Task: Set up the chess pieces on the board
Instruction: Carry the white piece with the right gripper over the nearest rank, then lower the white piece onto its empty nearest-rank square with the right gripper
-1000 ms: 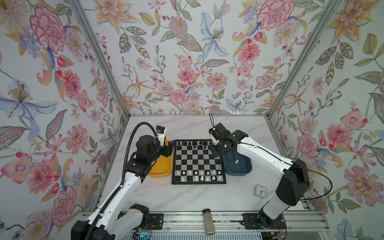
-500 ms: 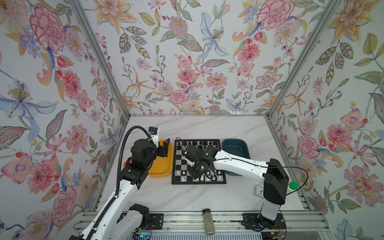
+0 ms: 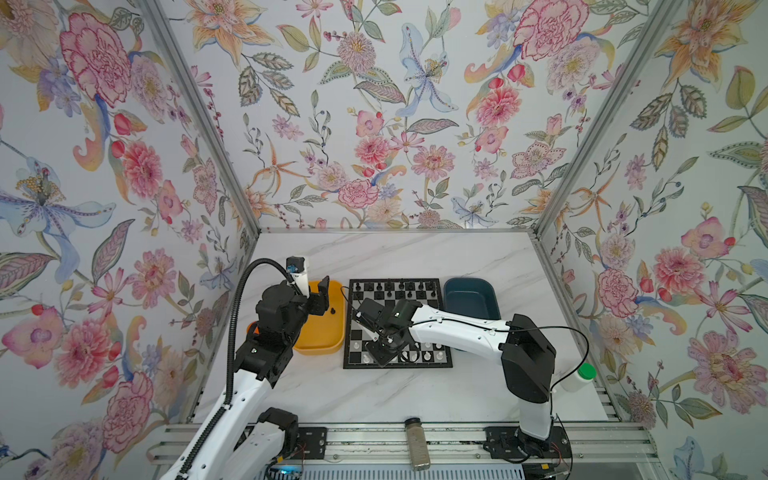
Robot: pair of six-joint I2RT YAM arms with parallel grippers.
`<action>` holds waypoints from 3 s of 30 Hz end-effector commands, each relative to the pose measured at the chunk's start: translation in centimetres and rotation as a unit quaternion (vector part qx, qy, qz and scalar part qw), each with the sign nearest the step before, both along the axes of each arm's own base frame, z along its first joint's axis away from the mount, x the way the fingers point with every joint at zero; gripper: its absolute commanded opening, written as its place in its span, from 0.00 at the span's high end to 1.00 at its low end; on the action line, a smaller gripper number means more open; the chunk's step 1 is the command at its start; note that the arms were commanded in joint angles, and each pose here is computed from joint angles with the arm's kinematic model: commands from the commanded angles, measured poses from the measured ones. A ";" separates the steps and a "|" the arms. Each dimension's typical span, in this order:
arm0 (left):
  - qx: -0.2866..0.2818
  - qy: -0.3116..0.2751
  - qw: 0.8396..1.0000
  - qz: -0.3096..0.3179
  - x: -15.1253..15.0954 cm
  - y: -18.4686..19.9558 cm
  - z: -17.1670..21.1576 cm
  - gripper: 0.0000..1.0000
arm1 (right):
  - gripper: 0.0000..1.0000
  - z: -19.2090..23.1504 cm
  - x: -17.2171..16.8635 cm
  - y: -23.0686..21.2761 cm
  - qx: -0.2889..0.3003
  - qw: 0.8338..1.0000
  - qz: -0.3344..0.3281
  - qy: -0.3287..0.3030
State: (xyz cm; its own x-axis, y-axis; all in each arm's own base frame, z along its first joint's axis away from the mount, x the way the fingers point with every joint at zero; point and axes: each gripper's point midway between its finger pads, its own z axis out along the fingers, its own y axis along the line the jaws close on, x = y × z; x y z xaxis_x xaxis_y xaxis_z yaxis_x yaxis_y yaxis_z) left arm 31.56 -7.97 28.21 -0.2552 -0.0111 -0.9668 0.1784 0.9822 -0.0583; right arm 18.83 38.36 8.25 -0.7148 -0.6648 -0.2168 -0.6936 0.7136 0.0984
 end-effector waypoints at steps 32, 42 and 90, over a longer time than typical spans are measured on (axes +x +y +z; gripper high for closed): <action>0.003 0.001 1.000 0.012 -0.2 0.4 -0.4 0.33 | 1.00 -3.1 0.9 0.0 -0.042 0.999 -0.002 0.001; 0.004 0.000 1.000 0.011 -0.2 0.3 -0.3 0.32 | 1.00 -3.7 0.9 -0.1 -0.049 0.999 -0.004 0.005; 0.004 0.000 1.000 0.008 -0.2 0.2 -0.4 0.32 | 0.72 -1.6 0.7 0.6 -0.018 1.000 -0.001 0.006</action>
